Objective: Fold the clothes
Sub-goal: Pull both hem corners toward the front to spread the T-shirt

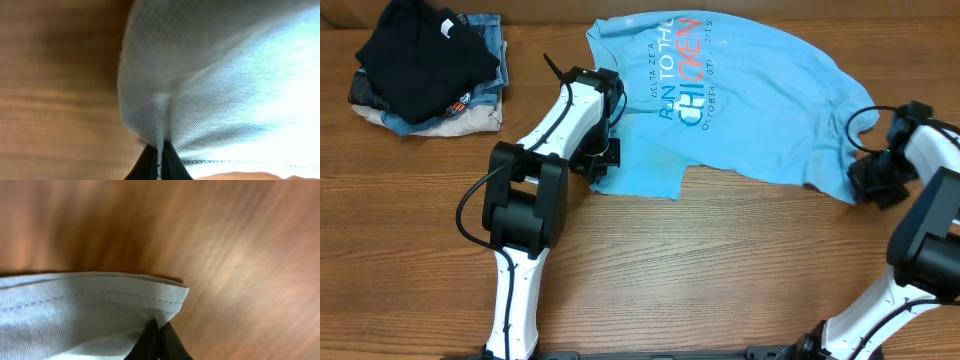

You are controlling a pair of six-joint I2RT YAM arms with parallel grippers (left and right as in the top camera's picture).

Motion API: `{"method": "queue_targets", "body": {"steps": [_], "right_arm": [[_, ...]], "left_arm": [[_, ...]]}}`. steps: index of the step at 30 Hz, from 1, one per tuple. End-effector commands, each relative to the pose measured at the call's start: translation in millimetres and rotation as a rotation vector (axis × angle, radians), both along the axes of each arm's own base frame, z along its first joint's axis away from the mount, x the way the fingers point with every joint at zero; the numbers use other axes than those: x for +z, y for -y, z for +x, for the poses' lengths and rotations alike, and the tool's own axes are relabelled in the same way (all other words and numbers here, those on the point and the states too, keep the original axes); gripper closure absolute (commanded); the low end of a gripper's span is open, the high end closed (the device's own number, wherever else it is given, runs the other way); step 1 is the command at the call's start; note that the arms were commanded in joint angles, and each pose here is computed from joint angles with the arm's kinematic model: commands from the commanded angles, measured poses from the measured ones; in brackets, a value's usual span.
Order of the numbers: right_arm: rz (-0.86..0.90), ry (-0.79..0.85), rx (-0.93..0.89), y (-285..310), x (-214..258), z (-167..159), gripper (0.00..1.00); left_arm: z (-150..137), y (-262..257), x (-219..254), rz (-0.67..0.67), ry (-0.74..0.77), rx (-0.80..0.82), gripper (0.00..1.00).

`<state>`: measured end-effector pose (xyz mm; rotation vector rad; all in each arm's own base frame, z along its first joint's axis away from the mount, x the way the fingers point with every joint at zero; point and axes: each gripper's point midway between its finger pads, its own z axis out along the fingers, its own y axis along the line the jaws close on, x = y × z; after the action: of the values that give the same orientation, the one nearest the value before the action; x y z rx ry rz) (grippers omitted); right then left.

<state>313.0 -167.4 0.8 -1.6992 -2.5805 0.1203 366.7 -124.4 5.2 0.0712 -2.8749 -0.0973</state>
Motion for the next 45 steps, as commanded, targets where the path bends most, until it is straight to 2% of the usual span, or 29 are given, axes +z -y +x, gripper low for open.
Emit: {"method": "queue_targets", "body": {"steps": [1,7,11,17,23,30,39,45], "right_arm": [[-0.029,-0.057,-0.075,22.8,-6.3,-16.9,0.96],[-0.011,-0.082,-0.181,33.2,0.5,-34.0,0.96],[-0.02,-0.065,-0.2,37.5,10.9,-35.7,0.96],[-0.038,-0.025,-0.214,37.1,33.0,-35.0,0.96],[-0.051,0.001,-0.214,35.8,50.4,-36.8,0.96],[-0.044,-0.003,-0.214,34.2,51.0,-38.0,0.96],[-0.055,-0.016,-0.217,35.4,51.4,-40.9,0.96],[-0.077,-0.023,-0.276,41.6,51.8,-45.4,0.96]], "left_arm": [[-12.8,-18.2,0.6,0.045,-0.069,0.067,0.96],[-41.5,-41.2,16.0,0.11,-0.207,0.089,0.96],[-55.6,-64.3,30.1,0.265,-0.253,0.114,0.96],[-63.5,-68.3,43.8,0.278,-0.239,0.122,0.96],[-98.4,-85.2,65.3,0.348,-0.234,0.159,0.96],[-136.1,-82.5,65.2,0.267,-0.196,0.203,0.96],[-185.8,-73.1,34.2,0.209,-0.289,0.221,0.96],[-206.4,-62.9,19.7,0.18,-0.332,0.221,0.96]]}}
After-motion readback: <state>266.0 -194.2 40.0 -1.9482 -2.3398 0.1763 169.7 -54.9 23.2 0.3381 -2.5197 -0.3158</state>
